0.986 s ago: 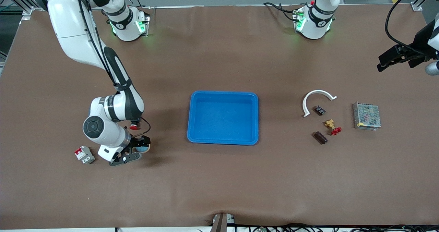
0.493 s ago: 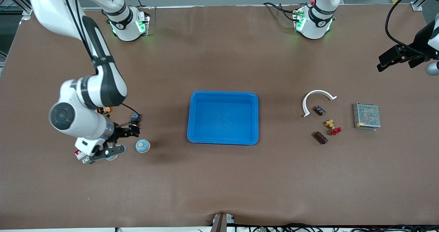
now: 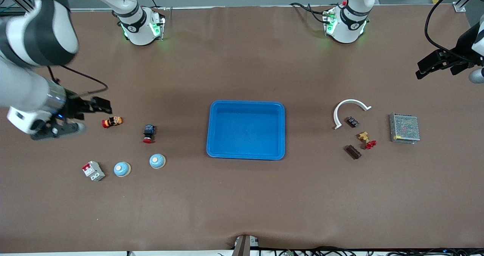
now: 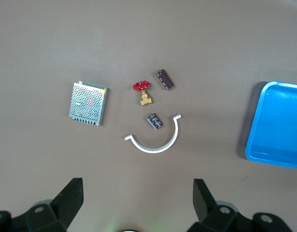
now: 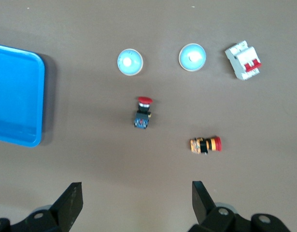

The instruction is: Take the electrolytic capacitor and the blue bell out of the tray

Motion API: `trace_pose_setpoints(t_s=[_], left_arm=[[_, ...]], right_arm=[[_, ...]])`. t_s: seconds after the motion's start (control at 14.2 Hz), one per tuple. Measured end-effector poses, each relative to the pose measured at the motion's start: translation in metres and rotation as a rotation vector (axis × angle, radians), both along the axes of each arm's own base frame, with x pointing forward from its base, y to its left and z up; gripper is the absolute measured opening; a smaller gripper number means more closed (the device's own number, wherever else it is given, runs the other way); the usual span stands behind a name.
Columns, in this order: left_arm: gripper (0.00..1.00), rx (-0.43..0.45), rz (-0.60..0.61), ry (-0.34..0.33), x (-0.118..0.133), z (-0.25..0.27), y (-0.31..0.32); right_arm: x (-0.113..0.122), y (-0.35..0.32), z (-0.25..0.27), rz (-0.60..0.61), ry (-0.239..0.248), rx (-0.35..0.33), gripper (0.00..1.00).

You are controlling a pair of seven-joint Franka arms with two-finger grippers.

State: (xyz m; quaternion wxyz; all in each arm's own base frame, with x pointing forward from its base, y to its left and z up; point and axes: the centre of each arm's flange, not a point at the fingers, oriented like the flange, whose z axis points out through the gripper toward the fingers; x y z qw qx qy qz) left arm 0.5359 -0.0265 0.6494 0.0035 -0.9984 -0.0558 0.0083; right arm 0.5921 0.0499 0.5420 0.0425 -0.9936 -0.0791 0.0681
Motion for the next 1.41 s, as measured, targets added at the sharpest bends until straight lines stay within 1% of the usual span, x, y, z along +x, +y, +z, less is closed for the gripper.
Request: trace_pose_setpoints(t_s=[0.07,0.21,0.35,0.49,0.56,0.92,1.06,1.27,1.41], left_arm=[[1.0,0.0,0.0,0.0,0.0,0.0,0.0],[1.0,0.0,0.0,0.0,0.0,0.0,0.0],[1.0,0.0,0.0,0.0,0.0,0.0,0.0],[1.0,0.0,0.001,0.0,0.0,0.0,0.0],[1.0,0.0,0.001,0.0,0.0,0.0,0.0],[1.0,0.0,-0.004,0.002,0.0,-0.001,-0.003],[1.0,0.001,0.007,0.007,0.0,-0.003,-0.006],[1.0,0.005,0.026,0.014,-0.003,-0.006,-0.025],[1.0,0.006,0.024,0.013,-0.005,-0.006,-0.027]], right_arm=[[-0.01,-0.004,0.015,-0.029,0.002,-0.01,1.0],[-0.029,-0.002,0.043,-0.093,-0.004,-0.07,1.0],[-0.05,0.02,0.07,-0.087,-0.032,-0.117,1.0],[-0.068,0.038,0.09,-0.069,-0.05,-0.127,1.0],[-0.073,0.039,0.096,-0.065,-0.056,-0.127,1.0],[-0.079,0.031,0.105,-0.077,-0.066,-0.125,1.0],[-0.084,0.029,0.113,-0.078,-0.069,-0.122,1.0],[-0.095,0.02,0.131,-0.089,-0.099,-0.111,1.0],[-0.099,0.014,0.137,-0.098,-0.107,-0.107,1.0]])
